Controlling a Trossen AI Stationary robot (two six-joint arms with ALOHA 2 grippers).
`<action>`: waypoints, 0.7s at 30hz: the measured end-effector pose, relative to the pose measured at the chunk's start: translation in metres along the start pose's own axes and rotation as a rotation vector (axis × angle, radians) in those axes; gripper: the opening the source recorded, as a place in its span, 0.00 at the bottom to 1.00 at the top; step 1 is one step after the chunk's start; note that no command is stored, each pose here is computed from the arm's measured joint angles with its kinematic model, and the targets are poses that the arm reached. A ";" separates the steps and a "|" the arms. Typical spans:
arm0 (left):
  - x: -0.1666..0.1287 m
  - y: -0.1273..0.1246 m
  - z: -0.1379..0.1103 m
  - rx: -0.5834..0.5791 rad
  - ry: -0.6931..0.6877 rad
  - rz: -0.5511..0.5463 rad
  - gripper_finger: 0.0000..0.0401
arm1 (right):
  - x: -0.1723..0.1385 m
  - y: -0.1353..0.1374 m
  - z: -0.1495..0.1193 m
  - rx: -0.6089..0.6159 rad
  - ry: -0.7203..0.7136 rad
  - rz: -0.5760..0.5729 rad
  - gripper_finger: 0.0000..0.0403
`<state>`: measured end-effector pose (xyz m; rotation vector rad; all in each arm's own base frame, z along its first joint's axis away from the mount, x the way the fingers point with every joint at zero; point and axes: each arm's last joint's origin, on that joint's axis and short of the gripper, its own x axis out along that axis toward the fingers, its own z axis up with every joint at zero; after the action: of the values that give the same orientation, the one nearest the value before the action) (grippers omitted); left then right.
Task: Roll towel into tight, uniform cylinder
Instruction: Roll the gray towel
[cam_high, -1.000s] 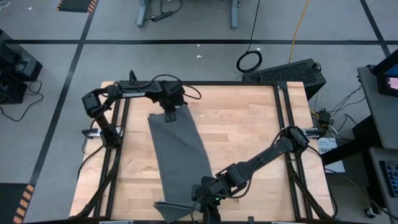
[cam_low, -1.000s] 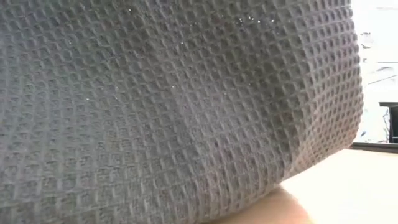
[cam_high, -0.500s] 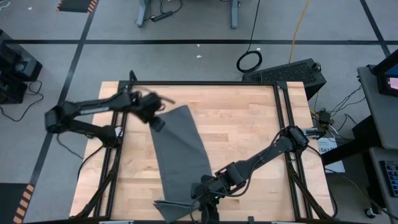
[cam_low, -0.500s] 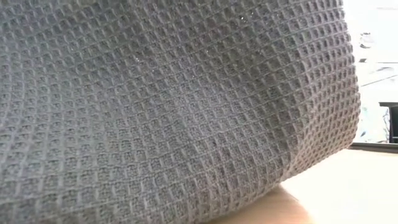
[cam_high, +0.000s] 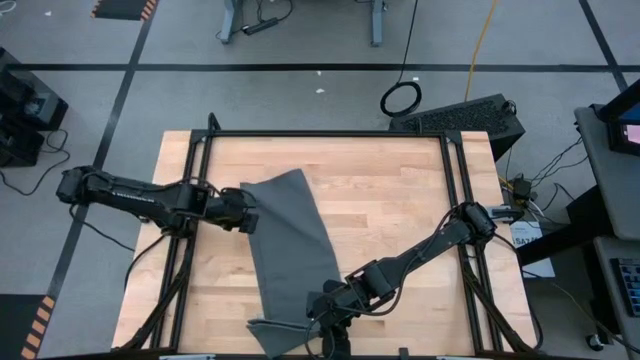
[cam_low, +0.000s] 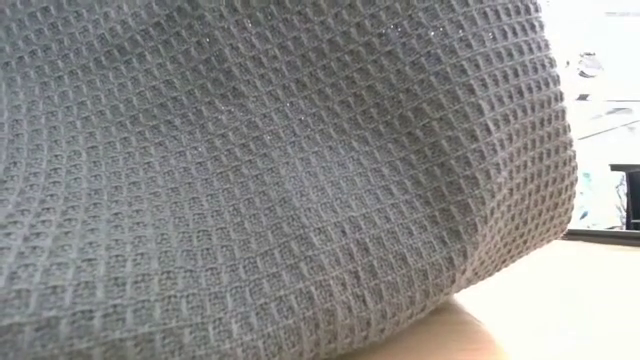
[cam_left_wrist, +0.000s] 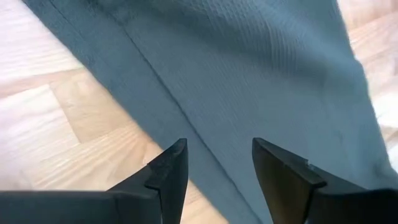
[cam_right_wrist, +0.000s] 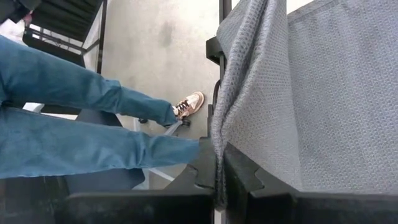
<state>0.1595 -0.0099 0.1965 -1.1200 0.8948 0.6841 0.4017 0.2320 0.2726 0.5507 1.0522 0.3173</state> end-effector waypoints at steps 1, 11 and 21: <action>0.001 -0.001 -0.001 -0.006 -0.004 0.000 0.45 | 0.000 0.000 0.000 -0.001 0.000 0.000 0.00; 0.020 -0.006 -0.010 -0.151 0.026 0.081 0.45 | 0.000 0.000 0.000 -0.008 -0.001 -0.001 0.00; 0.054 -0.017 -0.013 -0.155 0.080 0.112 0.45 | 0.000 0.000 0.000 -0.008 -0.001 -0.002 0.00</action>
<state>0.1969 -0.0260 0.1548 -1.2486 0.9910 0.8161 0.4019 0.2315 0.2726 0.5427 1.0497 0.3197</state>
